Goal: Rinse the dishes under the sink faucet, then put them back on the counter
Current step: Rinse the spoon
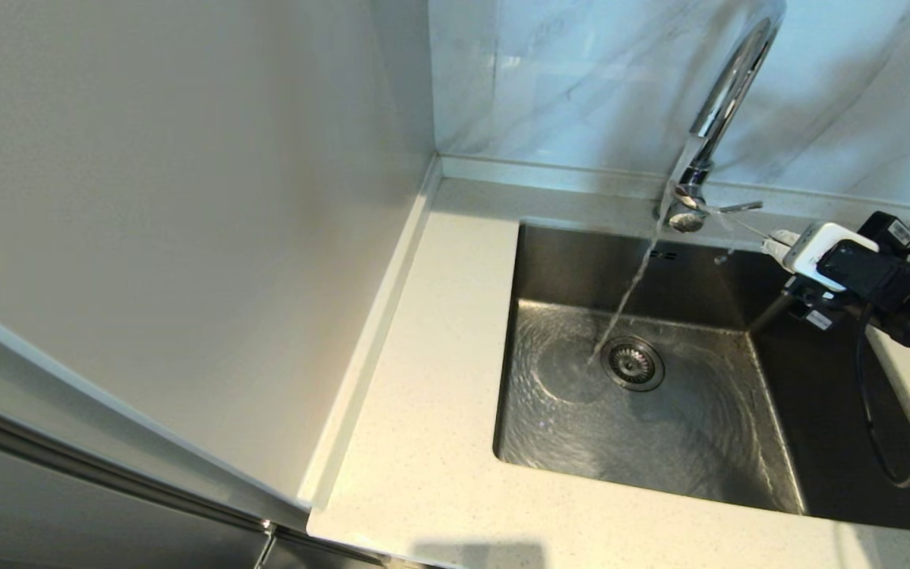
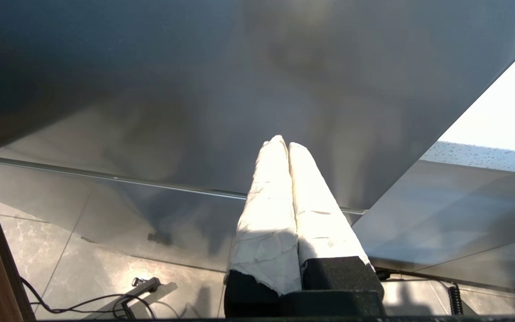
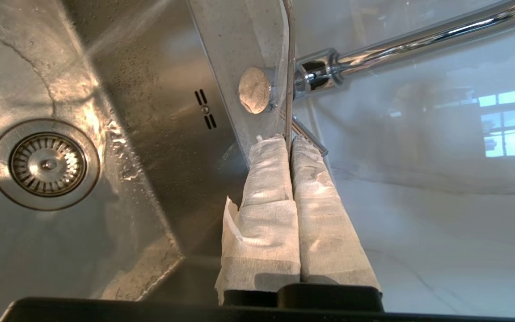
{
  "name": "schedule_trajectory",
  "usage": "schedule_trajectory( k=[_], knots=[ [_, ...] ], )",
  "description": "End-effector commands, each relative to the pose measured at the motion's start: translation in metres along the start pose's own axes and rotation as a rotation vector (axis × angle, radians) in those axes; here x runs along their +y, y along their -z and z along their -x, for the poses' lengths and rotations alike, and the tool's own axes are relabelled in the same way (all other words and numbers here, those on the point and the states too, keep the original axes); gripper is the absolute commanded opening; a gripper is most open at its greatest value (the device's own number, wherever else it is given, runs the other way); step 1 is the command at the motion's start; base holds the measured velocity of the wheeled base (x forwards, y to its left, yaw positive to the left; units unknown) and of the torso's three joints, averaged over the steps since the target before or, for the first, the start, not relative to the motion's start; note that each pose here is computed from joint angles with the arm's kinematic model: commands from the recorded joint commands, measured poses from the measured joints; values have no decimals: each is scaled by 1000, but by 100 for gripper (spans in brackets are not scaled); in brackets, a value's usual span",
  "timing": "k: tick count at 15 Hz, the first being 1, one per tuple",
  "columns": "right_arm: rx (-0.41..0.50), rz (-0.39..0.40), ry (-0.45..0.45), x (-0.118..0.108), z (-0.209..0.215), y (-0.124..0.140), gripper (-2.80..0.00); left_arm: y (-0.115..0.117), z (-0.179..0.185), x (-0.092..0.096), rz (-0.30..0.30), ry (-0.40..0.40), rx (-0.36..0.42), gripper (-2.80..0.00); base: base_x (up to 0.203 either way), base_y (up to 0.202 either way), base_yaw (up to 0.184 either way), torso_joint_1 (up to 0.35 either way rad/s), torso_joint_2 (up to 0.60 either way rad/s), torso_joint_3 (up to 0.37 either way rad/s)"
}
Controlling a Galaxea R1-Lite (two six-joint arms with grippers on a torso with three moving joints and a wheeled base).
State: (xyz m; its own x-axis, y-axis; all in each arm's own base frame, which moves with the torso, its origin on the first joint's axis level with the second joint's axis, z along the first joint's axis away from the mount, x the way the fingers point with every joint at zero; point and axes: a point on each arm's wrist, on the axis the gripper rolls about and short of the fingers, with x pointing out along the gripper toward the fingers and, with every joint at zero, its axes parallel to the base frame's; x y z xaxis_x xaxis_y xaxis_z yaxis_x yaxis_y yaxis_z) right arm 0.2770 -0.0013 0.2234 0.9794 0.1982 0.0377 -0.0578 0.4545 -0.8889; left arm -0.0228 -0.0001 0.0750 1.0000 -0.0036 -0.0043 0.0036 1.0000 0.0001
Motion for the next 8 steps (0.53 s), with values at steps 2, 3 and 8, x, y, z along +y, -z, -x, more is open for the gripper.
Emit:
schedule_trajectory(
  k=[2, 3, 8],
  knots=[
    [-13, -4, 8, -1, 0, -2, -280, 0, 0, 0, 0, -1, 0, -280, 0, 0, 0, 0, 0, 0],
    [-12, -4, 7, 0, 0, -2, -280, 0, 0, 0, 0, -1, 0, -280, 0, 0, 0, 0, 0, 0],
    [27, -9, -3, 5, 4, 3, -280, 0, 0, 0, 0, -1, 0, -280, 0, 0, 0, 0, 0, 0]
  ],
)
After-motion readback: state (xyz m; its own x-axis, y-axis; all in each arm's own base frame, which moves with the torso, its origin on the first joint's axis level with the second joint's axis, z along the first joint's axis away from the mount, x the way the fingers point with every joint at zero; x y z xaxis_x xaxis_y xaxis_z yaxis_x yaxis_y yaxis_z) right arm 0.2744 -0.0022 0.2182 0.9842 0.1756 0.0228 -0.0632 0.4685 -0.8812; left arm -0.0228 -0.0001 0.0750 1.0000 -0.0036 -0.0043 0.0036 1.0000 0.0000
